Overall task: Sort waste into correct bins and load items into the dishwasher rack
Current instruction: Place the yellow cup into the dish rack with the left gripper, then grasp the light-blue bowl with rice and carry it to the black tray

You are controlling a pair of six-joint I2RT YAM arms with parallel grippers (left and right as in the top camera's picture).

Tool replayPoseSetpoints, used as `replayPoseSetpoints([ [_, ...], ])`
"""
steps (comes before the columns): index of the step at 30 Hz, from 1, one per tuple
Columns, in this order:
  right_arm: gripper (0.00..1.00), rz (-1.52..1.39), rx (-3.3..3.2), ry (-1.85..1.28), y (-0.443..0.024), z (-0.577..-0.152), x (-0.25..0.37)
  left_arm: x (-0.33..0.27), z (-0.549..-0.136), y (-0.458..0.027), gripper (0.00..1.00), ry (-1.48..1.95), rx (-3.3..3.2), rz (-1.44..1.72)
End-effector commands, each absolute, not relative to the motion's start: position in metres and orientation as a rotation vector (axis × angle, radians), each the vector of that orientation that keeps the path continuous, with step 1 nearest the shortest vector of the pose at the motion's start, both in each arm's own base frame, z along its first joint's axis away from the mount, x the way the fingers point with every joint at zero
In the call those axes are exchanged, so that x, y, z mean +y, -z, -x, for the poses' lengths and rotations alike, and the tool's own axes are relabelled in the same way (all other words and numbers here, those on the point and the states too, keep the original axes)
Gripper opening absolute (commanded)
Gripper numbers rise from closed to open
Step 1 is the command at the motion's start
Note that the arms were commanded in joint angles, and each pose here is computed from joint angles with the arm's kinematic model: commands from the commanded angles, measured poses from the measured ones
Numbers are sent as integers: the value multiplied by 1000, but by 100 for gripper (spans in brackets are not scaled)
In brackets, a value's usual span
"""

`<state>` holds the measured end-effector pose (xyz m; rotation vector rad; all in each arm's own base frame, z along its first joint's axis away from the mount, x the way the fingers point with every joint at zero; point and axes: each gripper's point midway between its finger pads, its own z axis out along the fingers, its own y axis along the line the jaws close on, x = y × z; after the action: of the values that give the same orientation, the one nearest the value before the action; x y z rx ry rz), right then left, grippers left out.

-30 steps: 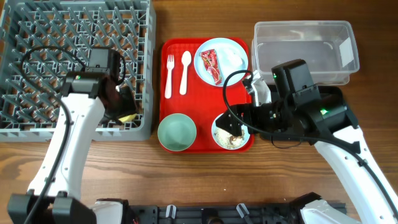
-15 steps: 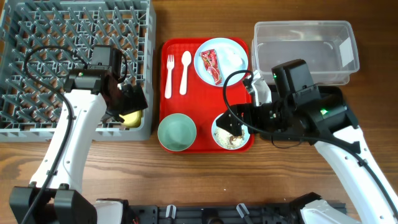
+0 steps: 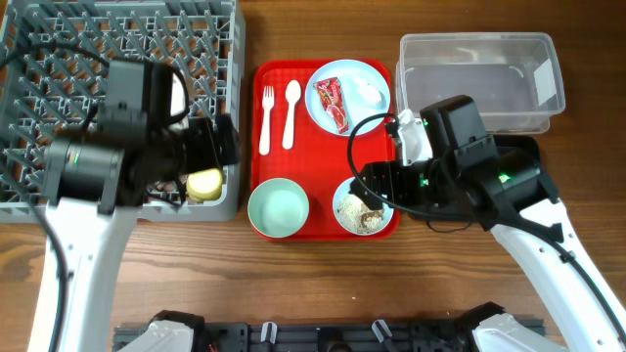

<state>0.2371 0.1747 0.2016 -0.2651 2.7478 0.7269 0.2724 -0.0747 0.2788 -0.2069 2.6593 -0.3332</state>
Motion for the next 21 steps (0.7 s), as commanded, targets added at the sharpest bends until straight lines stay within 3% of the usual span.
replayPoseSetpoints([
  [1, 85, 175, 2820, -560, -183, -245, 160, -87, -252, -295, 100, 393, 2622, 117],
  [3, 80, 101, 2865, -503, -172, -248, 155, -86, -243, -303, 100, 409, 2594, 132],
  [6, 51, -10, 2937, -389, -144, -255, 146, -83, -231, -317, 100, 428, 2534, 129],
  [7, 43, 9, 2965, -446, -137, -253, 155, -82, -227, -322, 100, 434, 2514, 126],
  [9, 36, 158, 3004, -654, -128, -245, 185, -80, -219, -330, 100, 444, 2475, 120],
  [11, 36, 205, 3038, -699, -117, -241, 200, -78, -212, -338, 100, 454, 2439, 115],
  [15, 46, 124, 3127, -455, -81, -239, 205, -75, -200, -348, 100, 467, 2387, 108],
  [21, 49, 253, 3080, -391, -57, -241, 238, -73, -194, -353, 100, 474, 2360, 104],
])
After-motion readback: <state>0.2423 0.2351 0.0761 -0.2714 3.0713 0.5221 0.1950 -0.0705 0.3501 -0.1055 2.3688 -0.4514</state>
